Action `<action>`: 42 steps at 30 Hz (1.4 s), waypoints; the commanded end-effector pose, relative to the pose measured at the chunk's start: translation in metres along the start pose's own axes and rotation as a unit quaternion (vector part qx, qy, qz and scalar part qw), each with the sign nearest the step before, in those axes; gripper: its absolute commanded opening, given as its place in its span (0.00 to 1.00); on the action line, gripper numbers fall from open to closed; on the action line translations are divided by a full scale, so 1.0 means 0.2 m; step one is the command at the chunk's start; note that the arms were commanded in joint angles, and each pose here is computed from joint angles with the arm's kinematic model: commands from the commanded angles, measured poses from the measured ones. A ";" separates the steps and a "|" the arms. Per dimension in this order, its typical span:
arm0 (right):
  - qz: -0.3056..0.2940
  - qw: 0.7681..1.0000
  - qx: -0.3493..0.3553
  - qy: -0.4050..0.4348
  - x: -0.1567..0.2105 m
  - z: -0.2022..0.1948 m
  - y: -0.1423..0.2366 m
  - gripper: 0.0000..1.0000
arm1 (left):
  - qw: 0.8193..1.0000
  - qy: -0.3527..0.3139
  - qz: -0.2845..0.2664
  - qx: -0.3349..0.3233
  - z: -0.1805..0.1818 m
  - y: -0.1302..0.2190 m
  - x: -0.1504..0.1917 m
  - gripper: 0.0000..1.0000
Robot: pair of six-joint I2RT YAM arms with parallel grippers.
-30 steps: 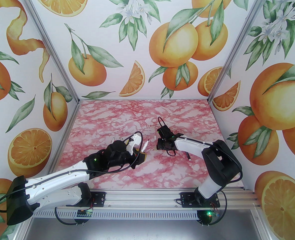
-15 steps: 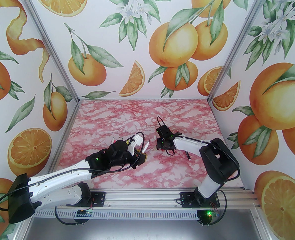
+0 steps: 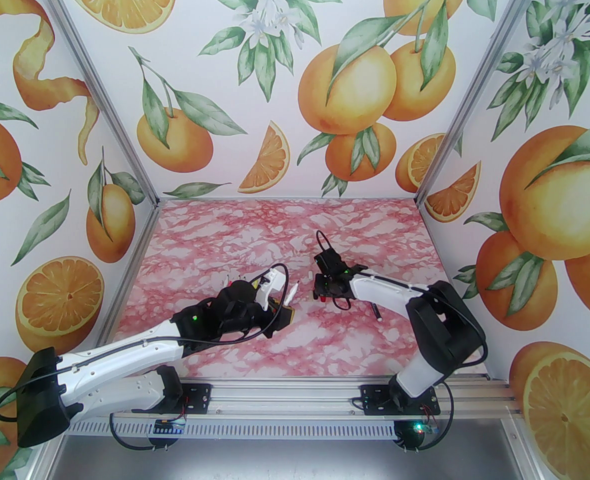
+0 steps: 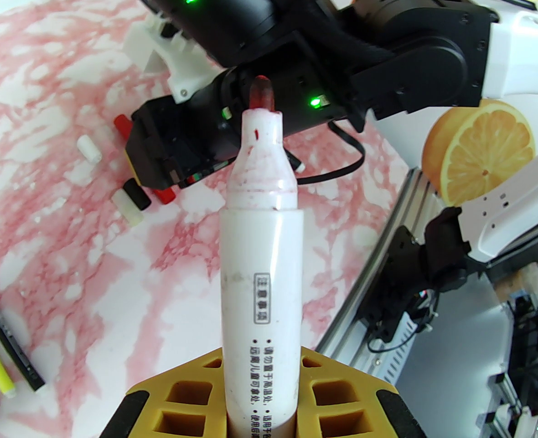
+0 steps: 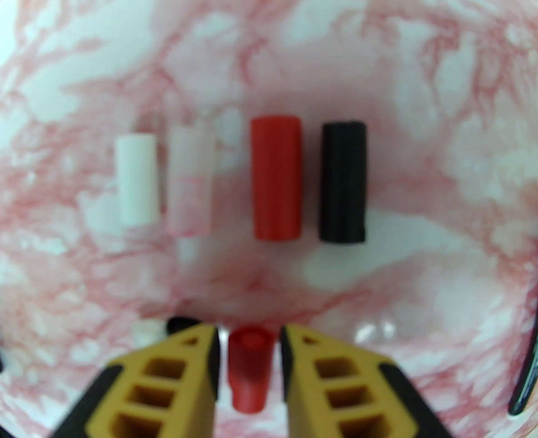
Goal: Open the pen caps
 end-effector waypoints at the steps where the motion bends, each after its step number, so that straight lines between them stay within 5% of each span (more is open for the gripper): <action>1: -0.030 0.999 0.004 0.015 -0.02 0.00 0.09 0.30 | 1.000 0.006 -0.002 -0.025 0.06 -0.01 0.01 0.02; 16: -0.124 0.985 -0.110 0.052 0.02 0.11 0.50 0.52 | 0.984 0.044 -0.015 -0.169 0.35 -0.04 0.06 0.03; 17: -0.129 0.982 -0.124 0.054 0.03 0.13 0.53 0.55 | 0.982 0.048 -0.015 -0.185 0.38 -0.05 0.07 0.03; 20: -0.159 0.966 -0.194 0.070 0.10 0.19 0.69 0.85 | 0.969 0.078 -0.018 -0.234 0.50 -0.09 0.11 0.03; 24: -0.177 0.955 -0.227 0.071 0.14 0.20 0.77 0.99 | 0.963 0.085 -0.018 -0.256 0.55 -0.13 0.12 0.04; 42: -0.195 0.945 -0.253 0.068 0.23 0.18 0.86 1.00 | 0.935 0.084 -0.010 -0.346 0.73 -0.29 0.15 0.09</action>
Point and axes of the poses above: each hand's point on the last joint's axis, 136 mm out from that joint toward the fingers, its own y axis back along the fingers, its own z axis along the line the jaws close on, x = y × z, the point moved 1 cm from there along y, back along the fingers, and after that the axes turned 13 degrees about y, right-handed, at the moved point
